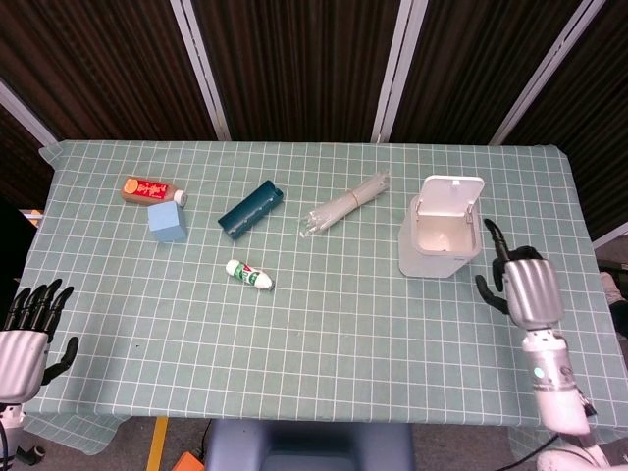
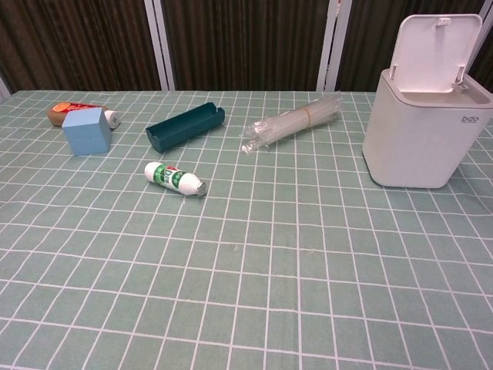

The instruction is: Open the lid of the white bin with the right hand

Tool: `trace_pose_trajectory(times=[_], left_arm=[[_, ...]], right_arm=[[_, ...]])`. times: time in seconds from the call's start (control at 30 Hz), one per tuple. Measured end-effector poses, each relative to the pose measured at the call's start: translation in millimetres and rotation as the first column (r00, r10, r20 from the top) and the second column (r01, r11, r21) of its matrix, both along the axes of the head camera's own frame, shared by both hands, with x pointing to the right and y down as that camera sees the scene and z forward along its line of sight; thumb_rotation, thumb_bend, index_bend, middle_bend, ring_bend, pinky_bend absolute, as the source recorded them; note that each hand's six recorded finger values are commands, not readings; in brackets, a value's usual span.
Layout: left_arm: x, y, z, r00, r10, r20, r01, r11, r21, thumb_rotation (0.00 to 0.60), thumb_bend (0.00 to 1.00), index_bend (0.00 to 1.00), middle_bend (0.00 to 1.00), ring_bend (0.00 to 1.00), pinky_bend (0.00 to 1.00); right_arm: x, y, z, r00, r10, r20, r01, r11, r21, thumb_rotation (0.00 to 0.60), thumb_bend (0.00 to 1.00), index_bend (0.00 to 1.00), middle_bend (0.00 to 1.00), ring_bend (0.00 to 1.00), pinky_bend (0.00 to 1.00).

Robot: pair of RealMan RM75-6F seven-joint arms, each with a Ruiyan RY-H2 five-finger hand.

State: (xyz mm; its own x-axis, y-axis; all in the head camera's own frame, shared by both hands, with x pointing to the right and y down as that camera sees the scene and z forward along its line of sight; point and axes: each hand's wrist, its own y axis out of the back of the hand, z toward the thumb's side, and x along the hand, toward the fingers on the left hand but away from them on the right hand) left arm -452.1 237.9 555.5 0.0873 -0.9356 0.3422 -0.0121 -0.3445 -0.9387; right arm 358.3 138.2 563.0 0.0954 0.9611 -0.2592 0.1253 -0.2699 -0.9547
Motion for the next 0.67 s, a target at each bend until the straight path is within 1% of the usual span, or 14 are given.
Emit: trace_pose_trajectory(times=[0.03, 0.1, 0.13, 0.17, 0.2, 0.23, 0.3, 0.37, 0.43, 0.53, 0.67], left_arm=[[0.1, 0.0, 0.2, 1.000, 0.000, 0.001, 0.000, 1.000, 0.000, 0.600, 0.45, 0.00, 0.00, 0.00, 0.04], [0.7, -0.3, 0.8, 1.000, 0.002, 0.002, -0.002, 1.000, 0.000, 0.600, 0.45, 0.00, 0.00, 0.00, 0.03], [1.0, -0.4, 1.1, 1.000, 0.003, 0.003, -0.003, 1.000, 0.000, 0.600, 0.45, 0.00, 0.00, 0.00, 0.03], [1.5, -0.7, 1.5, 1.000, 0.004, 0.004, -0.004, 1.000, -0.001, 0.600, 0.45, 0.00, 0.00, 0.00, 0.03], [2.3, -1.0, 1.8, 1.000, 0.006, 0.003, -0.006, 1.000, -0.002, 0.600, 0.45, 0.00, 0.00, 0.00, 0.02], [3.1, -0.9, 1.8, 1.000, 0.007, 0.001, -0.007, 1.000, -0.002, 0.600, 0.45, 0.00, 0.00, 0.00, 0.02], [4.7, -1.5, 1.8, 1.000, 0.013, -0.001, -0.013, 1.000, 0.000, 0.600, 0.45, 0.00, 0.00, 0.00, 0.02], [7.5, -2.6, 1.9, 1.000, 0.020, -0.004, -0.020, 1.000, 0.002, 0.600, 0.45, 0.00, 0.00, 0.00, 0.02], [8.4, -3.6, 1.9, 1.000, 0.023, -0.002, -0.023, 1.000, 0.003, 0.600, 0.45, 0.00, 0.00, 0.00, 0.02], [7.5, -6.1, 1.2, 1.000, 0.017, 0.000, -0.017, 1.000, 0.006, 0.600, 0.45, 0.00, 0.00, 0.00, 0.02], [4.5, -1.3, 0.3, 1.000, 0.011, 0.004, -0.011, 1.000, 0.001, 0.600, 0.45, 0.00, 0.00, 0.00, 0.02]], right_arm=[[5.5, 10.7, -2.5, 1.000, 0.005, -0.007, -0.005, 1.000, 0.000, 0.600, 0.44, 0.00, 0.41, 0.17, 0.02], [15.1, 36.4, -3.9, 1.000, 0.005, -0.020, -0.005, 1.000, -0.026, 0.600, 0.43, 0.00, 0.26, 0.04, 0.00], [18.9, 47.0, -3.9, 1.000, 0.003, -0.024, -0.004, 0.999, -0.039, 0.600, 0.43, 0.00, 0.19, 0.01, 0.00], [24.7, 59.0, -3.7, 1.000, 0.005, -0.028, -0.006, 0.999, -0.050, 0.600, 0.42, 0.00, 0.14, 0.00, 0.00], [29.5, 66.3, -3.3, 0.999, 0.007, -0.032, -0.009, 0.998, -0.057, 0.600, 0.42, 0.00, 0.10, 0.00, 0.00], [33.7, 71.3, -2.8, 0.999, 0.005, -0.038, -0.008, 0.998, -0.065, 0.600, 0.41, 0.00, 0.08, 0.00, 0.00], [38.8, 77.6, -0.2, 0.999, -0.010, -0.039, 0.006, 0.996, -0.093, 0.600, 0.41, 0.00, 0.08, 0.00, 0.00], [39.7, 82.5, 4.4, 1.000, -0.010, -0.012, 0.009, 0.991, -0.133, 0.600, 0.41, 0.00, 0.08, 0.00, 0.00], [39.3, 85.9, 7.0, 1.000, -0.008, 0.006, 0.009, 0.988, -0.154, 0.600, 0.41, 0.00, 0.08, 0.00, 0.00], [39.1, 89.5, 3.5, 1.000, -0.017, -0.011, 0.015, 0.990, -0.142, 0.600, 0.41, 0.00, 0.08, 0.00, 0.00], [40.0, 94.4, -6.2, 0.998, -0.017, -0.056, 0.011, 0.995, -0.096, 0.600, 0.41, 0.00, 0.08, 0.00, 0.00]])
